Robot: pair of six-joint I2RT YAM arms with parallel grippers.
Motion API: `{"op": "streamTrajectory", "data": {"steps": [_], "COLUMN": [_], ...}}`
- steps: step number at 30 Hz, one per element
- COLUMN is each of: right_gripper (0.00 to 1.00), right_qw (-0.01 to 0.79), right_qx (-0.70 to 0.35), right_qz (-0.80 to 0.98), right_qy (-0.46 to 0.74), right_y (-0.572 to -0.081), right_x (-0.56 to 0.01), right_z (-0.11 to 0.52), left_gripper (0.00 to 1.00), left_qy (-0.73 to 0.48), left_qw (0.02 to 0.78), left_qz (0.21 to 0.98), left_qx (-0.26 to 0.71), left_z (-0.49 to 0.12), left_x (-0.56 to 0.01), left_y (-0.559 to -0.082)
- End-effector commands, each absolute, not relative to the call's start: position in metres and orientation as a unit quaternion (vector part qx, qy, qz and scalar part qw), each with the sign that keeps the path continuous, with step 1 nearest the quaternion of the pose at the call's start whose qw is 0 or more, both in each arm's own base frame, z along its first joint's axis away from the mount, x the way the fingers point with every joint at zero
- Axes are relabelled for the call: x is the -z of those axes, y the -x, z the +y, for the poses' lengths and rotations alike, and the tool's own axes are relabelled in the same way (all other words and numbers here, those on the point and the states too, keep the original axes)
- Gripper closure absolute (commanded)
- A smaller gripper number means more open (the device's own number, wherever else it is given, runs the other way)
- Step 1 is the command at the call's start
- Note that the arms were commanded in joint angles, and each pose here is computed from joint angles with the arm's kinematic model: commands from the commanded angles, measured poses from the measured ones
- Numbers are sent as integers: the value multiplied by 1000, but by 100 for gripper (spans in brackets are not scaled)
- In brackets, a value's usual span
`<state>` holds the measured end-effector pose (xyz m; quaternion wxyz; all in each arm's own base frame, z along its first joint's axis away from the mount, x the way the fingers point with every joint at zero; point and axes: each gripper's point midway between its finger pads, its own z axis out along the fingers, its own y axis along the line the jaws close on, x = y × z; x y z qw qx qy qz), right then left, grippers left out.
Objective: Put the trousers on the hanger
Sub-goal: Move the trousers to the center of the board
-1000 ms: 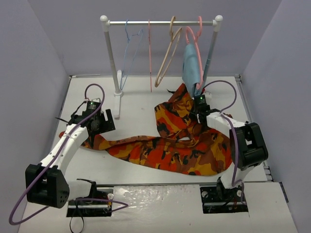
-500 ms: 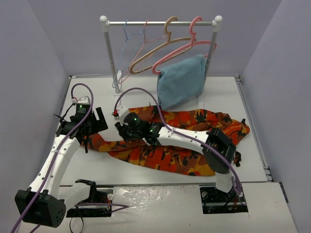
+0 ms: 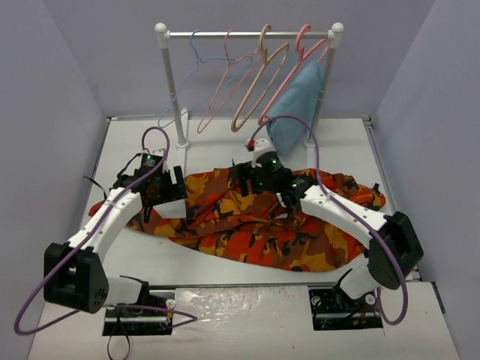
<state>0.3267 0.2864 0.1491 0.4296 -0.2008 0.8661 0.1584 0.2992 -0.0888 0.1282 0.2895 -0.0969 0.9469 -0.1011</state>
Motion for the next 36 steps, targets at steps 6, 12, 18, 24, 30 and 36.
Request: {"op": "streamTrajectory", "data": {"steps": [6,12,18,24,30,36], "right_gripper": [27,21,21,21,21,21], "right_qw": [448,432,426,428,423,421], "right_qx": [-126,-102,-111,-110,-112,-113], "right_qz": [885,891,890,889,891,892], "right_qy": [-18,-99,-119,-118,-120,-121], "right_y": [-337,-326,-322,-321,-318,-318], "right_x": [-153,-138,-135,-137,-133,-132], "right_z": [151,101,89,86,86,86], "left_gripper": [20,21,21,22,32,72], "left_qy": [-7,-101,-148,-154,-147,-147], "left_qw": [336,366,386,393,385,385], "left_qz": [929,916,907,906,911,911], "left_qx": [155,132,76,28,-14,-31], "left_z": [-163,-234,-272,-281,-276,-269], "left_x": [-145,-147,-128,-120,-95,-91], "left_y": [-379,-379,-394,-406,-418,-418]}}
